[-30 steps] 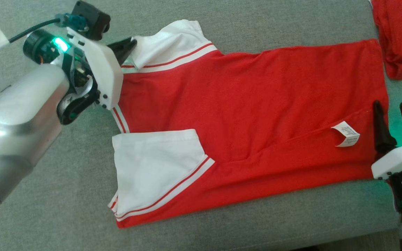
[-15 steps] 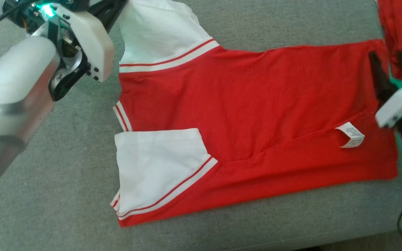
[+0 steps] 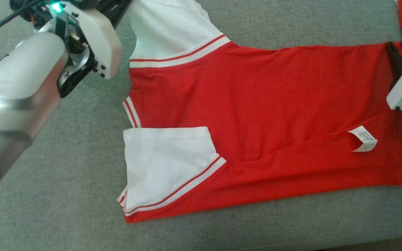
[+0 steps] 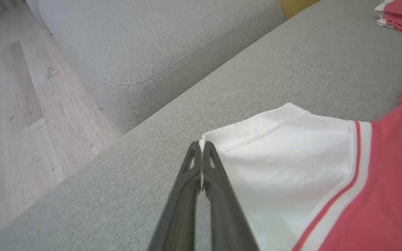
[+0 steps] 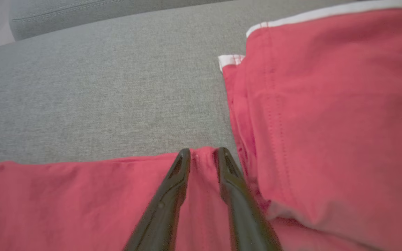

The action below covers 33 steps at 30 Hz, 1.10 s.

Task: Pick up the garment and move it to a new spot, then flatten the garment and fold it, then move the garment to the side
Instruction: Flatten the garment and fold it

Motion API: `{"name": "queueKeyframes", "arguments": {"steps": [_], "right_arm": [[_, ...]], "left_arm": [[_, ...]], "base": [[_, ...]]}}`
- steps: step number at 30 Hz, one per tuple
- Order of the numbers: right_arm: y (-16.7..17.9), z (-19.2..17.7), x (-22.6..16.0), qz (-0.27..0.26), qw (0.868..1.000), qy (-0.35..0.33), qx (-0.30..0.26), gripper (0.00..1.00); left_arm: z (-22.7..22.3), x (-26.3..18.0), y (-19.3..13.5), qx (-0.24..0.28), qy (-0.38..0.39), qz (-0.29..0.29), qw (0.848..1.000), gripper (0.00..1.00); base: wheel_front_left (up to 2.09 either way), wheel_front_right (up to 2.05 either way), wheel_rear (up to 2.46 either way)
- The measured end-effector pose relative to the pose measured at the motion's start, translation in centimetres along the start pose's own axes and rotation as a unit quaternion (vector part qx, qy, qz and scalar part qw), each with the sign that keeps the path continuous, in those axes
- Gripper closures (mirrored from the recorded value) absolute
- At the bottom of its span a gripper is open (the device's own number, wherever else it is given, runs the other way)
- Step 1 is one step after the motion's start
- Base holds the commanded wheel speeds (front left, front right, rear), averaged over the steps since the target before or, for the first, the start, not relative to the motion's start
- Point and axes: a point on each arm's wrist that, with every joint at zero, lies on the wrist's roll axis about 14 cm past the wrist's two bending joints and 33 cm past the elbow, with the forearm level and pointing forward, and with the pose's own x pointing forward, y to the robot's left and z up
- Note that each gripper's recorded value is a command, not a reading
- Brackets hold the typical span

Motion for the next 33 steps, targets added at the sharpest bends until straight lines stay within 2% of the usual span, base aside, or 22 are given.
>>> {"name": "queueKeyframes", "arguments": {"steps": [3, 5, 6, 9, 14, 24, 29, 33], "right_arm": [[-0.3, -0.5, 0.1, -0.004, 1.0, 0.009, 0.001, 0.67], [-0.3, -0.8, 0.3, -0.004, 1.0, 0.013, 0.002, 0.85], [-0.3, -0.8, 0.3, -0.004, 1.0, 0.015, 0.002, 1.0], [-0.1, -0.2, 0.5, -0.002, 1.0, 0.009, 0.001, 1.0], [0.5, 2.8, 0.2, 0.008, 0.999, -0.039, 0.006, 1.0], [1.1, 10.4, -0.8, 0.019, 0.99, -0.139, 0.0, 1.0], [1.9, 10.6, -1.1, 0.028, 0.989, -0.143, 0.002, 1.0], [2.2, 9.5, -1.3, 0.034, 0.99, -0.133, 0.011, 1.0]], "left_arm": [[-0.3, 0.0, -0.2, -0.001, 0.003, -0.002, 1.0, 1.0], [-0.5, 0.0, -0.3, -0.004, 0.006, -0.004, 1.0, 1.0], [-0.6, 0.0, -0.3, -0.004, 0.006, -0.004, 1.0, 1.0], [-0.6, -0.1, -0.3, -0.005, 0.005, -0.003, 1.0, 1.0], [0.5, -0.6, 0.3, 0.001, -0.023, 0.009, 1.0, 1.0], [6.6, -2.9, 4.5, 0.042, -0.124, 0.071, 0.989, 1.0], [7.1, -3.9, 3.6, 0.038, -0.133, 0.065, 0.988, 1.0], [5.9, -4.9, 2.2, 0.029, -0.132, 0.052, 0.989, 1.0]], "base": [[0.0, 0.0, 0.0], [0.0, 0.0, 0.0], [0.0, 0.0, 0.0], [0.0, 0.0, 0.0], [0.0, 0.0, 0.0], [0.0, 0.0, 0.0], [0.0, 0.0, 0.0], [0.0, 0.0, 0.0]]}}
